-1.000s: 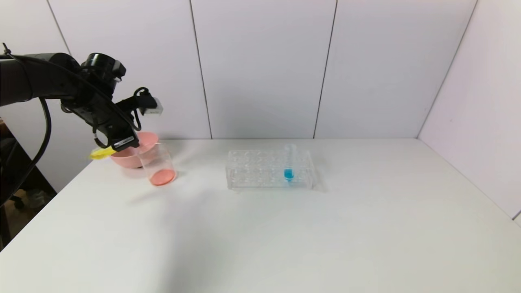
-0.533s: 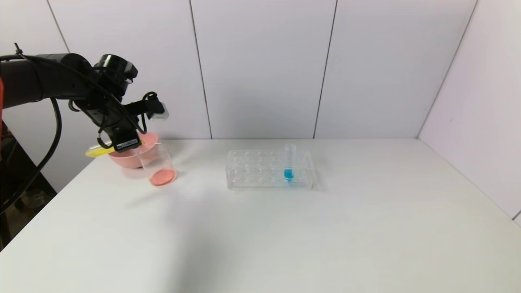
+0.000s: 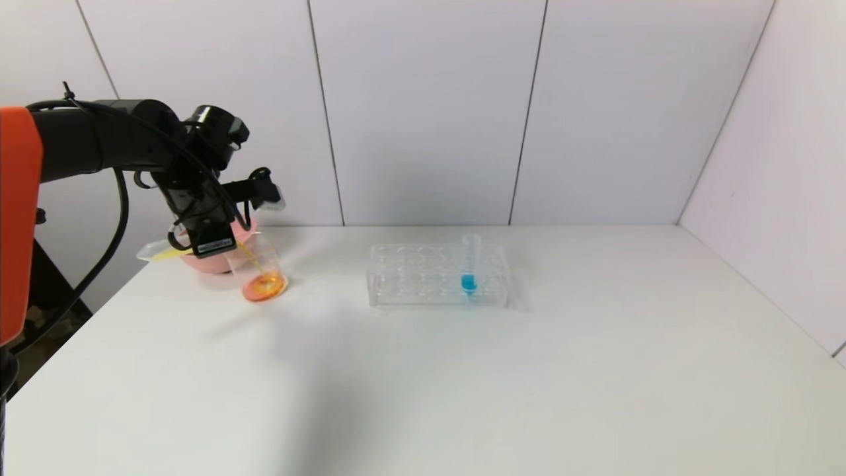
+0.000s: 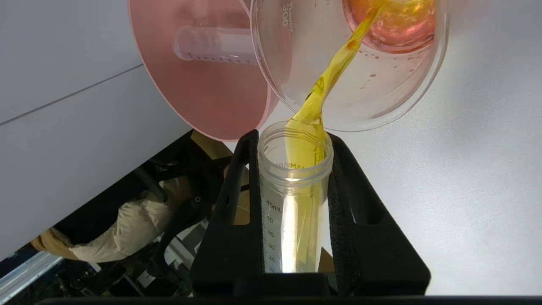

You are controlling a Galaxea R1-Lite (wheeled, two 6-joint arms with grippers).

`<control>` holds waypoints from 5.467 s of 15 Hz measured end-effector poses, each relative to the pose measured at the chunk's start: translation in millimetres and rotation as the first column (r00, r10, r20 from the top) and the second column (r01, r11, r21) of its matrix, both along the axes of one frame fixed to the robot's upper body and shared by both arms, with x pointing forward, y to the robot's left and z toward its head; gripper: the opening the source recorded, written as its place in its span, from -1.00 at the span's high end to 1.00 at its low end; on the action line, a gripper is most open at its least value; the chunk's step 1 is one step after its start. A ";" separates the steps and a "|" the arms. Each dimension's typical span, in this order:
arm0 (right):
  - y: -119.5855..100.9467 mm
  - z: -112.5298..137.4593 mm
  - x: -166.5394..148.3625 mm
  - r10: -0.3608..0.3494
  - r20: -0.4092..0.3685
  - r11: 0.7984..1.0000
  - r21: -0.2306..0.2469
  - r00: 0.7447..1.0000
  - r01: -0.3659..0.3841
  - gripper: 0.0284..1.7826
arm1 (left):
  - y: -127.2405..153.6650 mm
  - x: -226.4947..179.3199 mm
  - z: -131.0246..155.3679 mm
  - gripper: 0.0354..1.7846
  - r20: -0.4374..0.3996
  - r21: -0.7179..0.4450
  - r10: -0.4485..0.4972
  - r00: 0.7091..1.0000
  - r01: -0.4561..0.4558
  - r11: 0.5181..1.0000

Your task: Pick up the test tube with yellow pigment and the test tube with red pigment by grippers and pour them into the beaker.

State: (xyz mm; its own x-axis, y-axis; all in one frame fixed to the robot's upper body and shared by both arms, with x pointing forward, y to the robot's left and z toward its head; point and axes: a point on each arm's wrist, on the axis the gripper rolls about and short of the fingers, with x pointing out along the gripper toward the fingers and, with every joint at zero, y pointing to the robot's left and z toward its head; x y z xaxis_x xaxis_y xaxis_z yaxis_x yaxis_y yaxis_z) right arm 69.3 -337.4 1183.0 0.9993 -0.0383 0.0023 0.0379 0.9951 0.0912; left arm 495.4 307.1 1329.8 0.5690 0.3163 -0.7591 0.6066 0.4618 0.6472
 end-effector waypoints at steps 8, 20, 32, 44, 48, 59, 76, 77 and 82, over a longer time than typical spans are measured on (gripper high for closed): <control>0.0 0.0 0.0 0.000 0.000 1.000 0.000 1.000 0.000 -0.92 | -12.7 -3.6 -4.0 0.52 -0.041 0.115 0.024 0.999 -0.019 0.993; 0.0 0.0 0.0 0.000 0.000 1.000 0.000 1.000 0.000 -0.92 | 23.2 -3.2 21.6 0.52 0.183 -0.293 0.227 0.956 -0.167 0.941; 0.0 0.0 0.0 0.000 0.000 1.000 0.000 1.000 0.000 -0.92 | 57.0 -6.0 26.9 0.52 0.471 -0.849 0.735 0.488 0.024 0.528; 0.0 0.0 0.0 0.000 0.000 1.000 0.000 1.000 0.000 -0.92 | 65.0 58.2 -49.7 0.52 0.602 -0.798 0.743 0.291 0.209 0.565; 0.0 0.0 0.0 0.000 0.000 1.000 0.000 1.000 0.000 -0.92 | 66.2 69.5 -65.4 0.49 0.598 -0.801 0.748 0.288 0.181 0.571; 0.0 0.0 0.0 0.000 0.000 1.000 0.000 1.000 0.000 -0.92 | 57.8 36.7 -33.9 -0.92 0.605 -0.797 0.752 0.263 0.202 0.570; 0.0 0.0 0.0 0.000 0.000 1.000 0.000 1.000 0.000 -0.92 | 35.9 -258.3 40.6 -0.98 0.715 -0.697 0.551 0.430 0.487 0.525; 0.0 0.0 0.0 0.000 0.000 1.000 0.000 1.000 0.000 -0.92 | 35.4 -278.5 41.8 -0.98 0.729 -0.682 0.552 0.404 0.500 0.534; 0.0 0.0 0.0 0.000 0.000 1.000 0.000 1.000 0.000 -0.92 | 26.6 -380.8 29.2 -0.98 0.763 -0.637 0.548 0.343 0.542 0.548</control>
